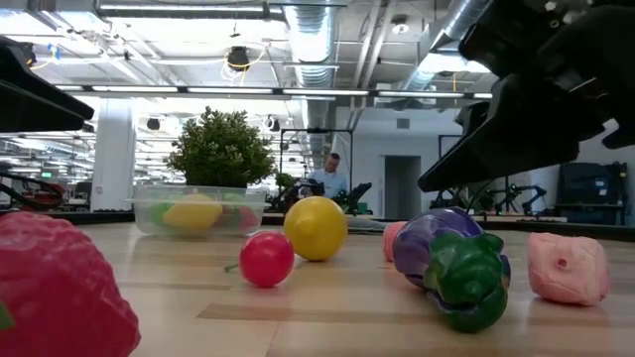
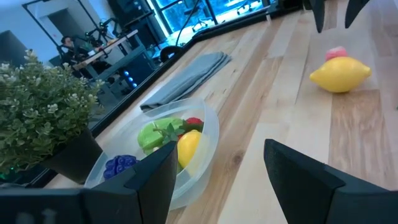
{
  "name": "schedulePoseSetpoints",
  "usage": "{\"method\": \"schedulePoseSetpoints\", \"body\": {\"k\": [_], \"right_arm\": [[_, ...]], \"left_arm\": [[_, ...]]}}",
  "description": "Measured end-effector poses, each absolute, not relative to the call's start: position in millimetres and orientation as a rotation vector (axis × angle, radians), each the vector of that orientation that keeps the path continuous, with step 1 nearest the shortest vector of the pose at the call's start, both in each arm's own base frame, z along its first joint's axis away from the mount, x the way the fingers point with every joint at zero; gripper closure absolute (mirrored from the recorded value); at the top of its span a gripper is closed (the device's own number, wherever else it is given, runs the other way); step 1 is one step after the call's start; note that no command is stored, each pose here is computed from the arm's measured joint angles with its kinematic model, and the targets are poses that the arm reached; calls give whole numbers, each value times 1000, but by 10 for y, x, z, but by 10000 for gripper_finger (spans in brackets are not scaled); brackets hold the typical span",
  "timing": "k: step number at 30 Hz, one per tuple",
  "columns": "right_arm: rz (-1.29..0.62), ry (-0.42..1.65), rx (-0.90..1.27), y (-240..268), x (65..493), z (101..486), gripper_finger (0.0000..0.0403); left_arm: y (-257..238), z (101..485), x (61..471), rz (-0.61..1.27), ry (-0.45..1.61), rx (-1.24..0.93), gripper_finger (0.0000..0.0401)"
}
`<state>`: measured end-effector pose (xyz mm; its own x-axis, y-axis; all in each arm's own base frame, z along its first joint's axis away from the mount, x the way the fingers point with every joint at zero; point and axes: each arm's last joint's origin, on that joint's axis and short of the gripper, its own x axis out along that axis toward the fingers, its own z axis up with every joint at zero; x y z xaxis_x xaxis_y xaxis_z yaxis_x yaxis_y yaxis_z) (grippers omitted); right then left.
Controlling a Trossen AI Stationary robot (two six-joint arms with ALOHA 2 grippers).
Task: Pick and placing Produce into tupperware
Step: Put the top peach into the transparent bin
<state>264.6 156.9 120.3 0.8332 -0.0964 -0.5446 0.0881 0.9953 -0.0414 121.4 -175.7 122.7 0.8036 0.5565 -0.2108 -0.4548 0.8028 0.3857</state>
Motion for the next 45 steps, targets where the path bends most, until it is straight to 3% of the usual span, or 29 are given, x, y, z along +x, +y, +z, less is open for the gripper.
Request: {"method": "schedulePoseSetpoints", "body": {"k": [27,36,45], "right_arm": [[-27,624,68,1406,2763,1199,218],[8,695,67,1434,2908,917,214],[9,692,64,1435,2961,887,212]], "left_arm": [[-1757,1226,1214,554,333,326,170],[-1757,1225,1214,555,335,326,170],[-1756,1222,1212,559,347,324,170]]}}
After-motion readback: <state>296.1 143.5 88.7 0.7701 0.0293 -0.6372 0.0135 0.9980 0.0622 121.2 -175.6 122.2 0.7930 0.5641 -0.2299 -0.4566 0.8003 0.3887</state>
